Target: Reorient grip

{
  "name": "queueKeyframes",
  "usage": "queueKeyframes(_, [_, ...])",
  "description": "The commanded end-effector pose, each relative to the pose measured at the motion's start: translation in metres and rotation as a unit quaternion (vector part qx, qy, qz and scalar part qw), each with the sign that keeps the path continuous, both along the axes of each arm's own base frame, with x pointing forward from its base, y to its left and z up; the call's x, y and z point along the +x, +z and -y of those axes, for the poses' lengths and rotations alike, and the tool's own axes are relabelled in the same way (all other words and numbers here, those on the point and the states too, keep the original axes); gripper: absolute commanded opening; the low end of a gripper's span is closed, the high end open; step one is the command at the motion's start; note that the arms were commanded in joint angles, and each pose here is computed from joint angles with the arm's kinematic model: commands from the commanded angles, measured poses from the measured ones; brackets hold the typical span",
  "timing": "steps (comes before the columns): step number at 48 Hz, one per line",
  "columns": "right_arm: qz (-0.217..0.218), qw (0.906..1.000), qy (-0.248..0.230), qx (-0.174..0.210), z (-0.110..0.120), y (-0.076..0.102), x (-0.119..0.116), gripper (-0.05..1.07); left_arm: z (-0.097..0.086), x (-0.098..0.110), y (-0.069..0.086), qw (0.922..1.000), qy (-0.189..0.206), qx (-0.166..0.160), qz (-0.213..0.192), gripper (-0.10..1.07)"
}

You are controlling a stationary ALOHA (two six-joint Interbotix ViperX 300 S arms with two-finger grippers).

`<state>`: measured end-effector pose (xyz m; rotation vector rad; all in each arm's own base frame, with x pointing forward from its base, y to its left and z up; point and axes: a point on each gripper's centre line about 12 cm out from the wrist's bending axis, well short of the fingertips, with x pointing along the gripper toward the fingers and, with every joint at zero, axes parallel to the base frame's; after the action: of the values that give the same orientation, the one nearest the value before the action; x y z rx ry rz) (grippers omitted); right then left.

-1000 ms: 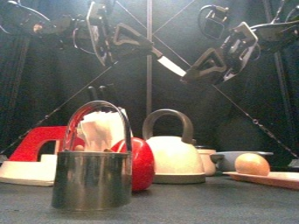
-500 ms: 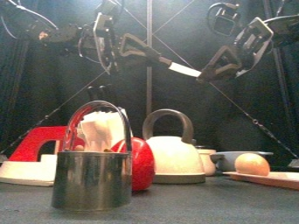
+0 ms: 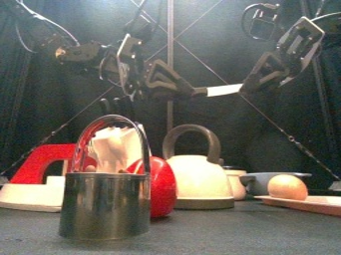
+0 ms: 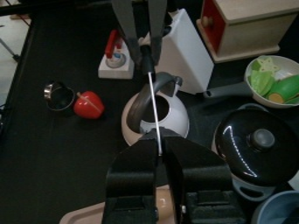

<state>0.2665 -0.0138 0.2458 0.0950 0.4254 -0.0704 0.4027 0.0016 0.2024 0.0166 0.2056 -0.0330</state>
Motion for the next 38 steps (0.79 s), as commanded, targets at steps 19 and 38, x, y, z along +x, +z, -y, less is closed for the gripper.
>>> queueKeyframes(19, [-0.004, 1.0, 0.001, 0.006, -0.002, 0.001, -0.003, 0.38, 0.003, 0.009, 0.027, 0.9988, -0.005, 0.001, 0.049, 0.39])
queueKeyframes(38, [-0.037, 0.9975, -0.011, 0.06, -0.008, -0.002, -0.015, 0.38, 0.015, 0.022, 0.026, 0.9971, -0.021, -0.001, 0.073, 0.39])
